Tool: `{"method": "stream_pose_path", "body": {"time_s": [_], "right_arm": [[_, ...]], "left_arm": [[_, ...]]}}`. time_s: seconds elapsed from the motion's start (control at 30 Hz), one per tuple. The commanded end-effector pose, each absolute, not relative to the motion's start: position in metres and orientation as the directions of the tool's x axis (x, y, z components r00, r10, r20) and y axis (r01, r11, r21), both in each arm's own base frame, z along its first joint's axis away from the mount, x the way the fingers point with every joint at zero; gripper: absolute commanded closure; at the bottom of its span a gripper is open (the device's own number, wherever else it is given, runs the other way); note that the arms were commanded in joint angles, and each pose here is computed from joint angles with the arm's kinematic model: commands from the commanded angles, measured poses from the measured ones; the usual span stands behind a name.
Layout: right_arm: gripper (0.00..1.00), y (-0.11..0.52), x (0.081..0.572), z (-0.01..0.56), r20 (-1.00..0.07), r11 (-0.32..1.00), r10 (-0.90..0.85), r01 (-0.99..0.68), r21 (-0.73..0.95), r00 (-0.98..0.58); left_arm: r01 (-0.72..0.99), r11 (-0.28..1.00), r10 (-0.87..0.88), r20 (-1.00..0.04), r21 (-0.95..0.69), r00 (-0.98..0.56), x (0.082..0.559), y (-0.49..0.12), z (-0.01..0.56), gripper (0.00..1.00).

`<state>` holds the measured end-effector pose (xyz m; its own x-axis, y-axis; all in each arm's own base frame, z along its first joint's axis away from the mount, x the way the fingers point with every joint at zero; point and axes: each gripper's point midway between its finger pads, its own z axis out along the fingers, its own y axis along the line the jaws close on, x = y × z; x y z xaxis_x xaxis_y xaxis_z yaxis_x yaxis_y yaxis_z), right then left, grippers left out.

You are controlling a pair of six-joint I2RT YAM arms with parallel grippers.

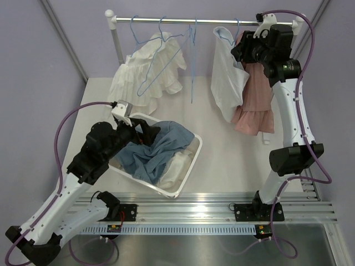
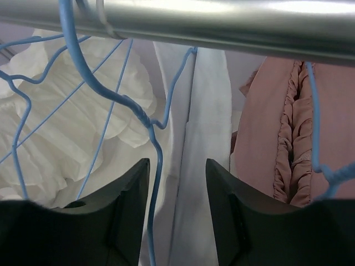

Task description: Remove the skirt from the hanger

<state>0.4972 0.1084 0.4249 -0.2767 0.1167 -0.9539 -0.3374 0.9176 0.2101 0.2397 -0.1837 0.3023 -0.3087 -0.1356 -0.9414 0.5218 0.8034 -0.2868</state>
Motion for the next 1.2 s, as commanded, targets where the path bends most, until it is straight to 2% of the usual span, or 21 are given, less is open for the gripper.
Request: {"method": "stream_pose_path", "body": {"time_s": [0.0, 0.1, 0.2, 0.27, 0.47, 0.57, 0.63, 0.93, 1.17], "right_arm": [[0.5, 0.111, 0.499, 0.461, -0.986, 0.932, 0.079, -0.342, 0.124, -0.144], [0.55, 0.116, 0.504, 0.446, -0.985, 0.935, 0.053, -0.339, 0.107, -0.163], [0.69, 0.117, 0.506, 0.439, -0.985, 0.938, 0.044, -0.332, 0.099, -0.169], [0.73, 0.116, 0.506, 0.438, -0.985, 0.941, 0.042, -0.324, 0.095, -0.166], [0.84, 0.112, 0.506, 0.444, -0.99, 0.947, 0.015, -0.316, 0.059, -0.139], [0.95, 0.113, 0.504, 0.449, -0.992, 0.944, 0.005, -0.325, 0.046, -0.126], [0.99, 0.113, 0.501, 0.46, -0.995, 0.942, 0.006, -0.333, 0.038, -0.095], [1.0, 0.117, 0.469, 0.536, -0.995, 0.924, 0.065, -0.38, 0.032, 0.073], [1.0, 0.123, 0.457, 0.522, -0.997, 0.906, 0.079, -0.419, 0.065, 0.017]], "left_arm": [[0.499, 0.843, -0.11, -0.973, -0.199, -0.203, 0.244, -0.167, 0.333, 0.01], [0.506, 0.84, -0.122, -0.978, -0.193, -0.17, 0.244, -0.167, 0.346, 0.01], [0.526, 0.826, -0.135, -0.977, -0.201, -0.162, 0.245, -0.172, 0.354, 0.01], [0.549, 0.809, -0.146, -0.976, -0.212, -0.162, 0.245, -0.179, 0.358, 0.01], [0.599, 0.765, -0.188, -0.971, -0.238, -0.147, 0.247, -0.193, 0.371, 0.01], [0.621, 0.743, -0.218, -0.968, -0.249, -0.127, 0.248, -0.199, 0.383, 0.01], [0.629, 0.73, -0.233, -0.963, -0.266, -0.136, 0.25, -0.204, 0.387, 0.01], [0.637, 0.635, -0.373, -0.895, -0.437, -0.243, 0.265, -0.236, 0.399, 0.01], [0.617, 0.628, -0.407, -0.876, -0.474, -0.259, 0.273, -0.246, 0.41, 0.01]]}}
